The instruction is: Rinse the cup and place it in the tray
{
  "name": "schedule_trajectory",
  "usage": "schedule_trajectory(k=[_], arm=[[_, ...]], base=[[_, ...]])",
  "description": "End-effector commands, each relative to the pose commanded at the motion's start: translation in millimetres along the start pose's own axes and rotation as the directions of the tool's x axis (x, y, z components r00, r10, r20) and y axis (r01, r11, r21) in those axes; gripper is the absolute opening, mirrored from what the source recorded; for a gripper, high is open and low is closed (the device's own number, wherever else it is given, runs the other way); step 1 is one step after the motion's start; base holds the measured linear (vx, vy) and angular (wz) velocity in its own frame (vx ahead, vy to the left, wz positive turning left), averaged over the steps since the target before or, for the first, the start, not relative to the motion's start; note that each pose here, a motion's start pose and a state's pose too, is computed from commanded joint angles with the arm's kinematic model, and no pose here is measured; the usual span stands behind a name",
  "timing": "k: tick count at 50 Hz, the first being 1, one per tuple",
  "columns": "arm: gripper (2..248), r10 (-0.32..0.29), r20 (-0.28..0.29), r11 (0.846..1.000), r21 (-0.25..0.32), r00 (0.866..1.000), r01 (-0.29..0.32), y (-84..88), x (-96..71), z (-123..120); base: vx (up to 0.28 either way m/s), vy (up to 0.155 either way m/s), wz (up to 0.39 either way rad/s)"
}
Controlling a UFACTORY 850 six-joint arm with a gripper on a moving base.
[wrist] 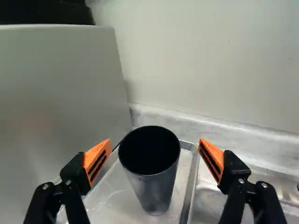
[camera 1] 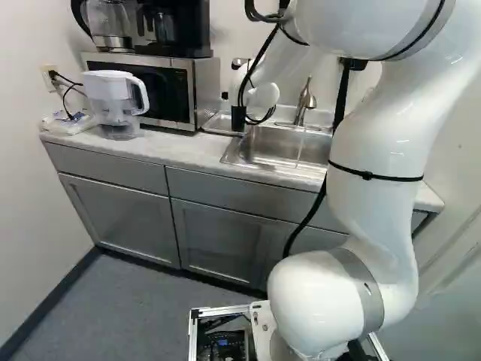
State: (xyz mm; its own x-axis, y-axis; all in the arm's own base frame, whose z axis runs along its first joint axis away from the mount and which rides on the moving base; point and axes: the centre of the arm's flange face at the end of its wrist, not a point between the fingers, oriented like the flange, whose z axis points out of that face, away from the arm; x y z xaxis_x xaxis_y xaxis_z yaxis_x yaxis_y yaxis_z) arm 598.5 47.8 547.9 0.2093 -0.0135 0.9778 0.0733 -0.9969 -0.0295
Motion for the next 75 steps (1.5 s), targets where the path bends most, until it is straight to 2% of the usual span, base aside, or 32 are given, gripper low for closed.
schedule_trajectory(k=[38, 75], arm=[[247, 0.000, -0.076, 1.000, 0.000, 0.997, 0.000, 0.0, 41.0, -13], [247, 0.007, -0.142, 0.996, -0.087, 0.990, -0.019, 49.7, 73.0, -64]], base=[[0.000, 0.000, 0.000], [0.000, 0.000, 0.000]])
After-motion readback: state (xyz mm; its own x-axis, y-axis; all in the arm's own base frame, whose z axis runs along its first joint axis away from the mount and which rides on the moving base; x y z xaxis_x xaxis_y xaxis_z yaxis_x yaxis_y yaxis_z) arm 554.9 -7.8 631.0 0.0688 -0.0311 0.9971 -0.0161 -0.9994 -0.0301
